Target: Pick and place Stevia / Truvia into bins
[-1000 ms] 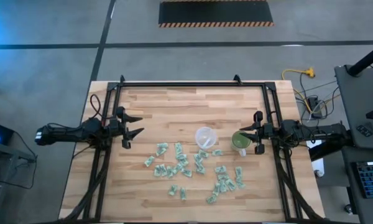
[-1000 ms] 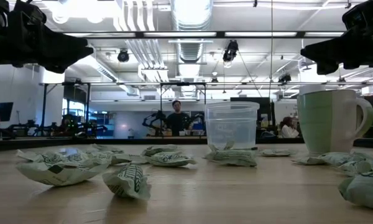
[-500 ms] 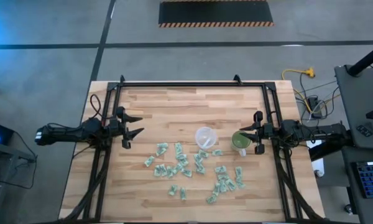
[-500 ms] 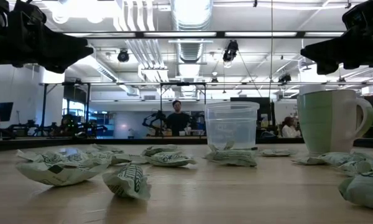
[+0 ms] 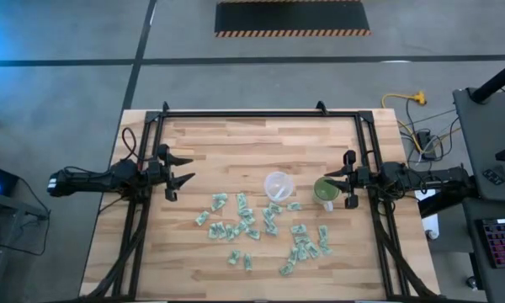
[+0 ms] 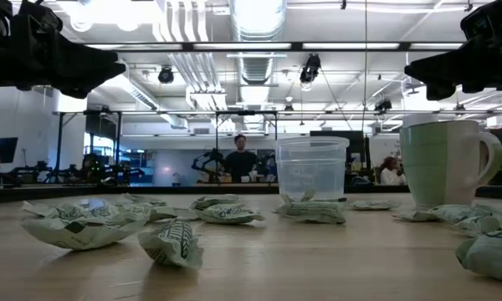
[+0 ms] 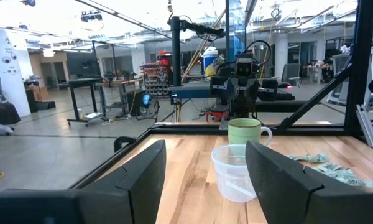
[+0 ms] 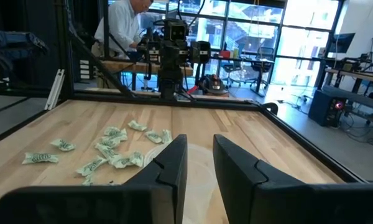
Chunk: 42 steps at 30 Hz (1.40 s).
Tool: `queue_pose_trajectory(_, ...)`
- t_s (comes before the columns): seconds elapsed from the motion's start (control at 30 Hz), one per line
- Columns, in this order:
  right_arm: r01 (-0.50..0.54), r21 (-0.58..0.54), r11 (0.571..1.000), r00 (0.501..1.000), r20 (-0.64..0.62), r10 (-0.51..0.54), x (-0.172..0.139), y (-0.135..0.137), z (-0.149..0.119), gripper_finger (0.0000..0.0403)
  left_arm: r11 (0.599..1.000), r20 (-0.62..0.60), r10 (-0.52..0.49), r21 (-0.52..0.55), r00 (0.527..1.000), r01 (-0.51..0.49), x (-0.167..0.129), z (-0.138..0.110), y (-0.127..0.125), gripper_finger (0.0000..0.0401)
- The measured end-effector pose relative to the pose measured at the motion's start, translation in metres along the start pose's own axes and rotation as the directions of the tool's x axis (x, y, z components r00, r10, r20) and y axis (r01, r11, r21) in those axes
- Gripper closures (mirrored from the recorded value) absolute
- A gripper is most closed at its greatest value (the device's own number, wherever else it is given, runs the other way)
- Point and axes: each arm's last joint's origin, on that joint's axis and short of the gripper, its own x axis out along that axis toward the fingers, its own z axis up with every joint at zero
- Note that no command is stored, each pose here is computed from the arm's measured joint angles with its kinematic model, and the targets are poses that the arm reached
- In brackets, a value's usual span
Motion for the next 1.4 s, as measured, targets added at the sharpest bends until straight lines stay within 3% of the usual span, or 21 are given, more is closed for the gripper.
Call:
queue_pose_trajectory(0.2, 0.013, -0.066, 0.998, 0.996, 0.091, -0.007, 0.0, -0.001, 0.009, 0.0335, 0.999, 0.101, 0.01, -0.046, 0.995, -0.005, -0.001, 0.01, 0.001, 0.0196)
queue_pose_trajectory(0.37, -0.007, 0.121, 0.993, 0.99, 0.138, -0.01, -0.001, -0.001, 0.013, 0.0335, 0.971, 0.17, 0.018, -0.238, 0.985, 0.023, -0.002, 0.017, 0.002, 0.0196)
queue_pose_trajectory(0.5, -0.028, 0.22, 0.975, 0.983, 0.185, -0.014, -0.002, -0.001, 0.018, 0.0335, 0.977, 0.188, 0.03, -0.211, 0.982, 0.011, -0.002, 0.019, 0.002, 0.0196)
queue_pose_trajectory(0.6, -0.031, 0.205, 0.978, 0.972, 0.236, -0.019, -0.003, -0.002, 0.023, 0.0335, 0.975, 0.203, 0.054, -0.223, 0.978, -0.007, -0.002, 0.02, 0.003, 0.0196)
queue_pose_trajectory(0.7, -0.023, 0.138, 0.99, 0.911, 0.411, -0.036, -0.009, -0.003, 0.04, 0.0335, 0.968, 0.272, 0.065, -0.251, 0.96, 0.006, -0.003, 0.027, 0.004, 0.0196)
queue_pose_trajectory(0.8, -0.07, 0.197, 0.978, 0.805, 0.591, -0.061, -0.019, -0.006, 0.058, 0.0335, 0.969, 0.314, 0.052, -0.246, 0.948, 0.028, -0.003, 0.031, 0.004, 0.0196)
queue_pose_trajectory(0.9, -0.146, 0.166, 0.975, 0.747, 0.665, -0.001, -0.024, -0.005, 0.065, 0.0335, 0.979, 0.307, -0.006, -0.194, 0.952, 0.069, 0.001, 0.031, 0.001, 0.0196)
queue_pose_trajectory(1.13, -0.314, 0.01, 0.949, 0.788, 0.56, 0.255, -0.015, 0.002, 0.092, 0.0335, 0.986, 0.175, -0.097, -0.116, 0.98, 0.118, 0.017, 0.026, -0.005, 0.0196)
queue_pose_trajectory(1.27, -0.329, -0.022, 0.944, 0.842, 0.445, 0.304, -0.001, 0.003, 0.115, 0.0335, 0.992, 0.108, -0.122, -0.03, 0.987, 0.126, 0.031, 0.032, -0.009, 0.0196)
queue_pose_trajectory(1.4, -0.33, -0.036, 0.943, 0.918, 0.223, 0.329, 0.024, 0.006, 0.132, 0.0335, 0.99, -0.012, -0.131, 0.054, 0.991, 0.132, 0.048, 0.034, -0.012, 0.0196)
